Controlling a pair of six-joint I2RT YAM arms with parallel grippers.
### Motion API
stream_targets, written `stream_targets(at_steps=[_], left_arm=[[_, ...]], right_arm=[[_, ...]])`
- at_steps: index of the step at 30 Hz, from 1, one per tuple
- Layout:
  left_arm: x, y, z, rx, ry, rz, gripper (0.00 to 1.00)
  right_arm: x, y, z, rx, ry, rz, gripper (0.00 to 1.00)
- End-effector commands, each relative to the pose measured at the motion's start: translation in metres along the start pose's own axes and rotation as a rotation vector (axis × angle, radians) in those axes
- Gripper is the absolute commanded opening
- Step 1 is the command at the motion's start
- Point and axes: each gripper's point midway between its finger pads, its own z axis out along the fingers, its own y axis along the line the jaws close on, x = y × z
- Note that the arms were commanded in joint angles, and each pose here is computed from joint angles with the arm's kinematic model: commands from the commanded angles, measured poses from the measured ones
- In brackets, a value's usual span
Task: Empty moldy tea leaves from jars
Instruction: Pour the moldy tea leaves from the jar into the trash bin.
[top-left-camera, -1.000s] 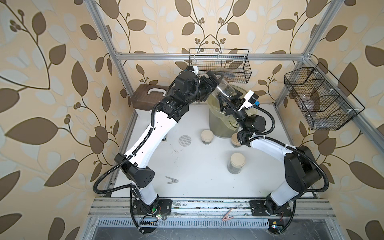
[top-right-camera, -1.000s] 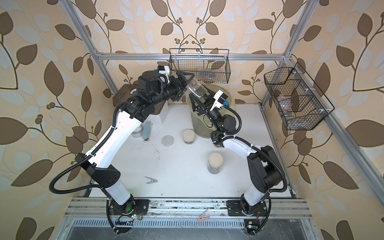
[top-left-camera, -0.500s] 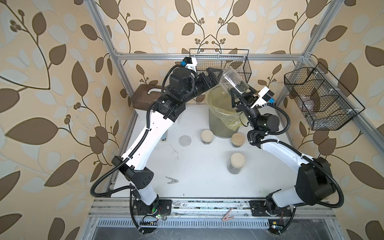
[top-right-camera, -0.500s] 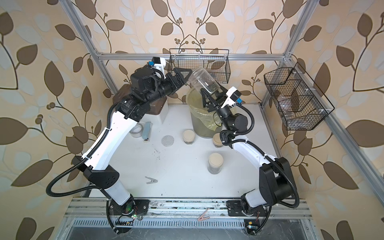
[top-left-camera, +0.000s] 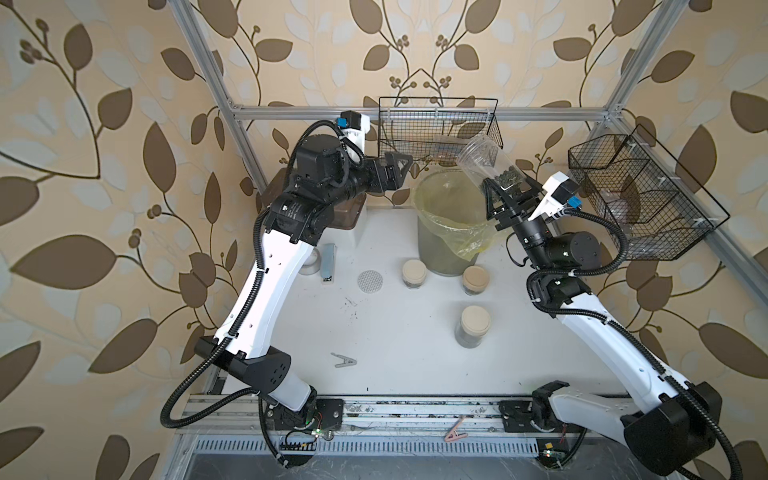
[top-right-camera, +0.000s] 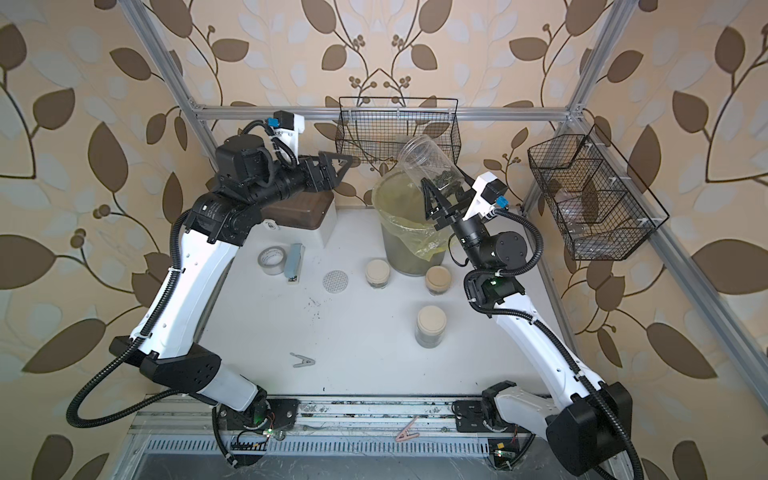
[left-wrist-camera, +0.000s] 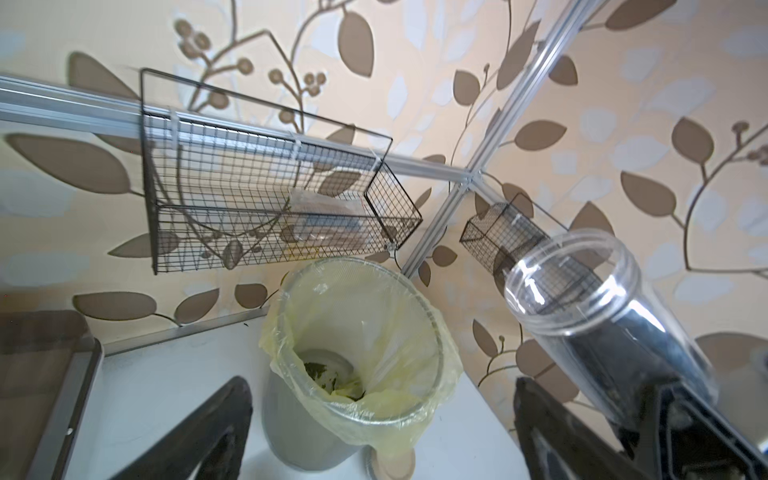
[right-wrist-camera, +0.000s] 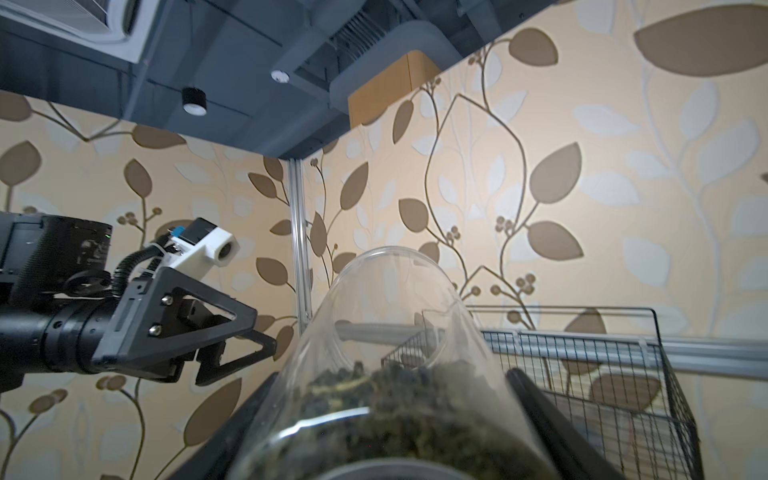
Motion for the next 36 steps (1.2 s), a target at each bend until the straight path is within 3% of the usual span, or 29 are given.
stream_targets(at_steps=[1, 6, 19, 30, 36], left_arm=[[0.020, -0.012, 0.007, 0.115, 0.057, 0.140, 0.99], [0.033, -0.017, 0.027, 0.221, 0.105, 0.200, 0.99], [0.044, -0.010, 0.050, 0.259, 0.126, 0.204, 0.99], [0.045, -0.006, 0.060, 0.260, 0.120, 0.218, 0.99], [0.047, -0.018, 0.062, 0.350, 0.115, 0.243, 0.99]], right_arm=[[0.031, -0.023, -0.006, 0.111, 0.146, -0.018, 0.51], [0.054, -0.041, -0.002, 0.203, 0.284, -0.001, 0.50], [0.084, -0.073, -0.002, 0.315, 0.429, 0.046, 0.50], [0.077, -0.075, 0.004, 0.314, 0.344, 0.098, 0.49], [0.069, -0.074, 0.000, 0.327, 0.327, 0.116, 0.49]])
